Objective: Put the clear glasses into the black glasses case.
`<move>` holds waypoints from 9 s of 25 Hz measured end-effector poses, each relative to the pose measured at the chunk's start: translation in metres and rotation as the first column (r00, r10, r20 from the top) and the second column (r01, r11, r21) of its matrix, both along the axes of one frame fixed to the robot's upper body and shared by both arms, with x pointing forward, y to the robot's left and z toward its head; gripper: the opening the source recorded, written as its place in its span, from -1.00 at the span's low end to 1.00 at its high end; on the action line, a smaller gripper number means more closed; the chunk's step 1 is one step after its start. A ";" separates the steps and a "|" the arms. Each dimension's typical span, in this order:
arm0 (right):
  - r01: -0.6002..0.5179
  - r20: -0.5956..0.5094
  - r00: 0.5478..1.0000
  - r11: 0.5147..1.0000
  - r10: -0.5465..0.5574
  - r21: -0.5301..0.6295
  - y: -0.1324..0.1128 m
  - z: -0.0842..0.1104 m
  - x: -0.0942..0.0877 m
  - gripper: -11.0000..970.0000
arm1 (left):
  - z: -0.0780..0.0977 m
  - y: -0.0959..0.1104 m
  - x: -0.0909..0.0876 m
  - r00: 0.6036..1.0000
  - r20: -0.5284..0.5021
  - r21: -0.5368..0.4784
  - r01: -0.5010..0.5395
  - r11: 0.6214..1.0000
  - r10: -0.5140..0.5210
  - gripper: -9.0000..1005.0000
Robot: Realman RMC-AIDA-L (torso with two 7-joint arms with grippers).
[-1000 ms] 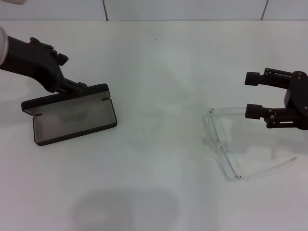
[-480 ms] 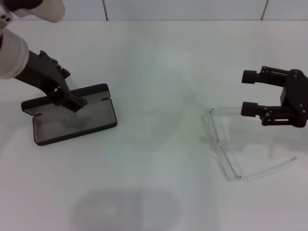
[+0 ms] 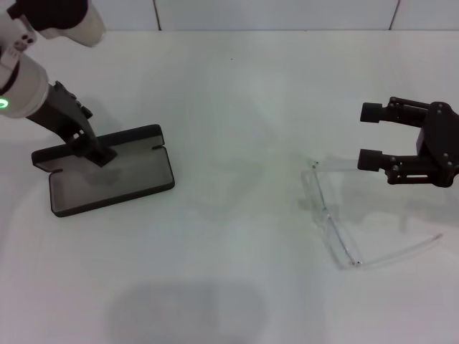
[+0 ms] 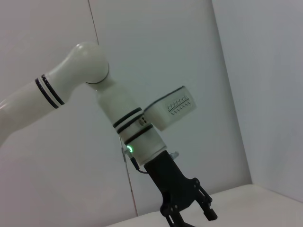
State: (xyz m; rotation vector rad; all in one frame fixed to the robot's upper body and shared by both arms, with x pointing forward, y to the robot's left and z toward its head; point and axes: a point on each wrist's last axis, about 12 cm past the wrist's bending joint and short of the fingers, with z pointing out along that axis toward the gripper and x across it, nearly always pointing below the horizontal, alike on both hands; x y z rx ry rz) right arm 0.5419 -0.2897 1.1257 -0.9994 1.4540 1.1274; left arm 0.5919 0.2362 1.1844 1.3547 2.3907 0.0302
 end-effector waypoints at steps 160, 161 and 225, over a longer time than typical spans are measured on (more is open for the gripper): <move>-0.122 -0.444 0.717 0.531 -0.538 -0.839 0.146 0.048 0.061 0.45 | -0.065 0.016 -0.072 0.889 0.390 -0.832 0.452 0.321 -0.241 -0.32; -0.126 -0.449 0.716 0.533 -0.535 -0.836 0.147 0.048 0.061 0.45 | -0.065 0.015 -0.072 0.889 0.390 -0.832 0.452 0.321 -0.241 -0.32; 0.095 0.005 0.993 0.800 -0.114 -0.592 0.030 0.132 -0.019 -0.86 | -0.048 0.017 -0.070 0.928 0.365 -0.916 0.373 0.150 -0.081 -0.29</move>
